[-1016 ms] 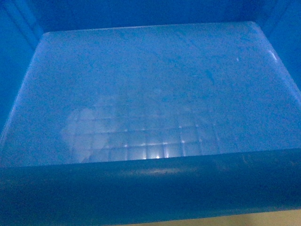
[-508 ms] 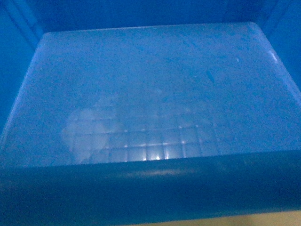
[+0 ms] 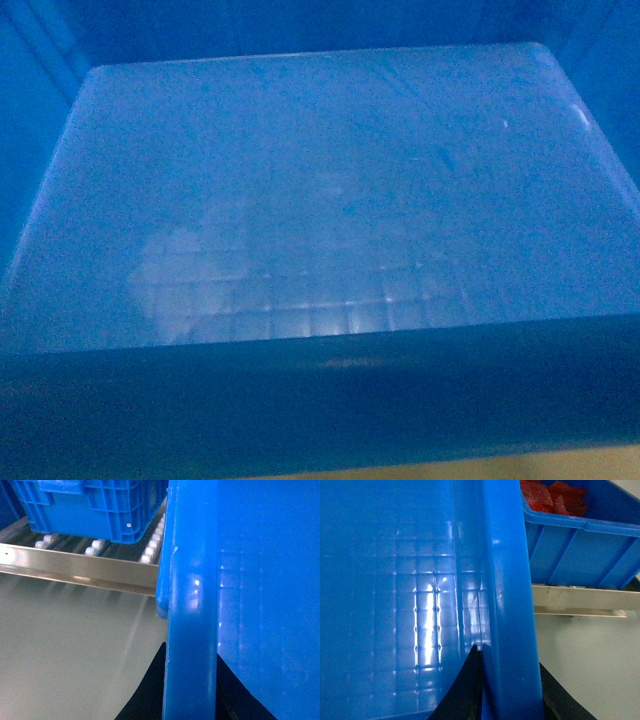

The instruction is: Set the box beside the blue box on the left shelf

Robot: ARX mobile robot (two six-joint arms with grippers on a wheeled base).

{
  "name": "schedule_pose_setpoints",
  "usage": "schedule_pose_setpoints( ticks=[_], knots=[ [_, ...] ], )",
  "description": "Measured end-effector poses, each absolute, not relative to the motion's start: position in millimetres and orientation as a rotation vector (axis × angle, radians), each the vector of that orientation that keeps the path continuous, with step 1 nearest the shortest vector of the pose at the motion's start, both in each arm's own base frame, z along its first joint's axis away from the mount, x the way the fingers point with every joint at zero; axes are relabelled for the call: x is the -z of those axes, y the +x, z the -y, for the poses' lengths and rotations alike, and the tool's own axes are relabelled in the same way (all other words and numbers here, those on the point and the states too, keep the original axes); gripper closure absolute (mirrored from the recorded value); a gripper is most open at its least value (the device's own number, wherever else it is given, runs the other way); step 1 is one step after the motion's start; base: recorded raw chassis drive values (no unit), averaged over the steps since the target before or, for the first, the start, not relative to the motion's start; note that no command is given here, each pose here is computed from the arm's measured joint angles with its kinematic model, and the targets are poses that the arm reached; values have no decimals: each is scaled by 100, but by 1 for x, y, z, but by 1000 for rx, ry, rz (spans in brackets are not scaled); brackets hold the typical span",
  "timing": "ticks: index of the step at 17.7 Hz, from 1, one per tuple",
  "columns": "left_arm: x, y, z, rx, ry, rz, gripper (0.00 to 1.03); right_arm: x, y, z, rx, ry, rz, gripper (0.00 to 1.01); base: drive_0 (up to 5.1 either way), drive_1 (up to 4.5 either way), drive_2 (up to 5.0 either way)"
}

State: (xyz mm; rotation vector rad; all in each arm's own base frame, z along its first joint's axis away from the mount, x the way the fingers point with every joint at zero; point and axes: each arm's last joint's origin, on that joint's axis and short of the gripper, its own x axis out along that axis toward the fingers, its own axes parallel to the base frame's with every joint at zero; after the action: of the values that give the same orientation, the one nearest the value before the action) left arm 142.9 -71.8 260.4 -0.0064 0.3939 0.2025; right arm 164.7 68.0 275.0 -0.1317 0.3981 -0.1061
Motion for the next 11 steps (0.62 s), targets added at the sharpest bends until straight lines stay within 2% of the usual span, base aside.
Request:
schedule_pose_setpoints(
  ticks=[11],
  knots=[
    [-260, 143, 72, -203, -5, -396, 92, -275, 165, -68, 105, -133, -400, 85, 10, 429, -408]
  ],
)
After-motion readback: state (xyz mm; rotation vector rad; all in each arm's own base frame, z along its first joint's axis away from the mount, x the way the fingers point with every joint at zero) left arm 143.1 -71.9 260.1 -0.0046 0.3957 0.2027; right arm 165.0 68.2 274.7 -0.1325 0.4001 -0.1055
